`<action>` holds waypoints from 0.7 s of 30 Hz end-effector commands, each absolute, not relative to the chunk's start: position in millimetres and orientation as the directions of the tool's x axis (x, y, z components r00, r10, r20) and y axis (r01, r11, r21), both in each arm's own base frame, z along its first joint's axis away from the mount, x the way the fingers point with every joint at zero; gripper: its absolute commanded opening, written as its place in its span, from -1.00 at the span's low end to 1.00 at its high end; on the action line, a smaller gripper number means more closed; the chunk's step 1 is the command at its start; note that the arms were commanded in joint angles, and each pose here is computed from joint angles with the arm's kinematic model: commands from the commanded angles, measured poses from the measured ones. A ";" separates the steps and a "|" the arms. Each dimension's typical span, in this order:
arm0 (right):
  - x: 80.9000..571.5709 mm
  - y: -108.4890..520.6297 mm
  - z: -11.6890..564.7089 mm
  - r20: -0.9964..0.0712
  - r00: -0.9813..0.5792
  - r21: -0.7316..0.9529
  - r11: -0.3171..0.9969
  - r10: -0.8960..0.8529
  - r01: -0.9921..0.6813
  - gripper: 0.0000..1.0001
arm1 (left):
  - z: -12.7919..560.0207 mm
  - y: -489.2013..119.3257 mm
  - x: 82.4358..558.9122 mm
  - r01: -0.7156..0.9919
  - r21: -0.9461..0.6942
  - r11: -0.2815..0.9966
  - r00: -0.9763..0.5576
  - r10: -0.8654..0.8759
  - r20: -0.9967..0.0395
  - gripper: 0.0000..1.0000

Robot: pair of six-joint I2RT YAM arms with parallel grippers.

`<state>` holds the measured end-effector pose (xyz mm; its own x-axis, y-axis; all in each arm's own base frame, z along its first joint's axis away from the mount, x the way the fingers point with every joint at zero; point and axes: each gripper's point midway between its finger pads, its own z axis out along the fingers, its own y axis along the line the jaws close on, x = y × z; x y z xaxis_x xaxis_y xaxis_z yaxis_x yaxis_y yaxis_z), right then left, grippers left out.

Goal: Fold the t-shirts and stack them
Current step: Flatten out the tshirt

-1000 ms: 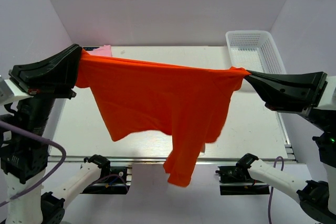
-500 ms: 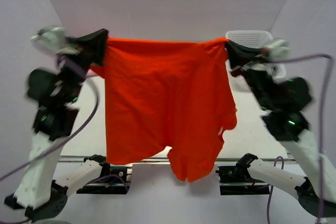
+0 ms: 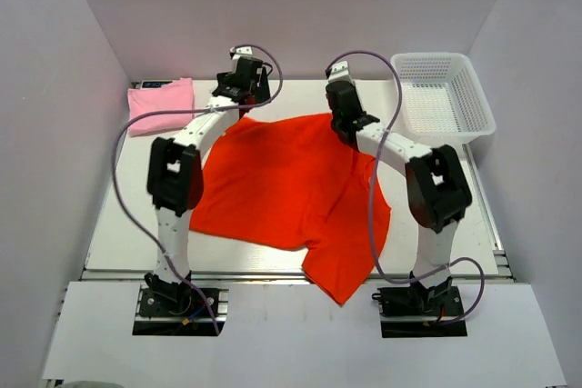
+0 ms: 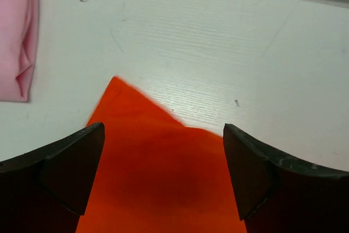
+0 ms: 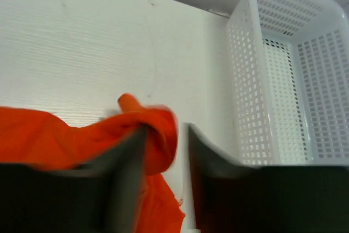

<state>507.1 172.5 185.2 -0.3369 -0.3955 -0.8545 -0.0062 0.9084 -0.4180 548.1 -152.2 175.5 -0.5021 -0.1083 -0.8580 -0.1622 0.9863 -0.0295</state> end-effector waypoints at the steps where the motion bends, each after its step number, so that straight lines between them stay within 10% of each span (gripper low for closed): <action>1: 531.9 151.3 230.2 -0.914 -0.314 -0.314 0.938 -0.257 0.144 0.11 | 205.2 -138.3 561.3 -0.221 -0.017 0.975 -0.516 -0.132 -0.846 1.00; 4: 530.5 154.4 220.5 -0.903 -0.341 -0.314 0.944 -0.263 0.103 0.81 | 202.9 -136.6 566.1 -0.204 -0.052 0.978 -0.507 -0.151 -0.849 1.00; 21: 393.4 169.4 175.3 -0.825 -0.564 0.109 0.989 0.033 -0.101 0.81 | 192.9 -119.5 427.4 -0.047 -0.176 0.983 -0.527 -0.174 -0.832 1.00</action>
<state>430.9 156.6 201.4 -0.4686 -0.0833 -0.8795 -0.0616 0.9962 -0.0615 442.4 -101.9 195.4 -0.5232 -0.1703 -0.8350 -0.1520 0.9828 -0.1052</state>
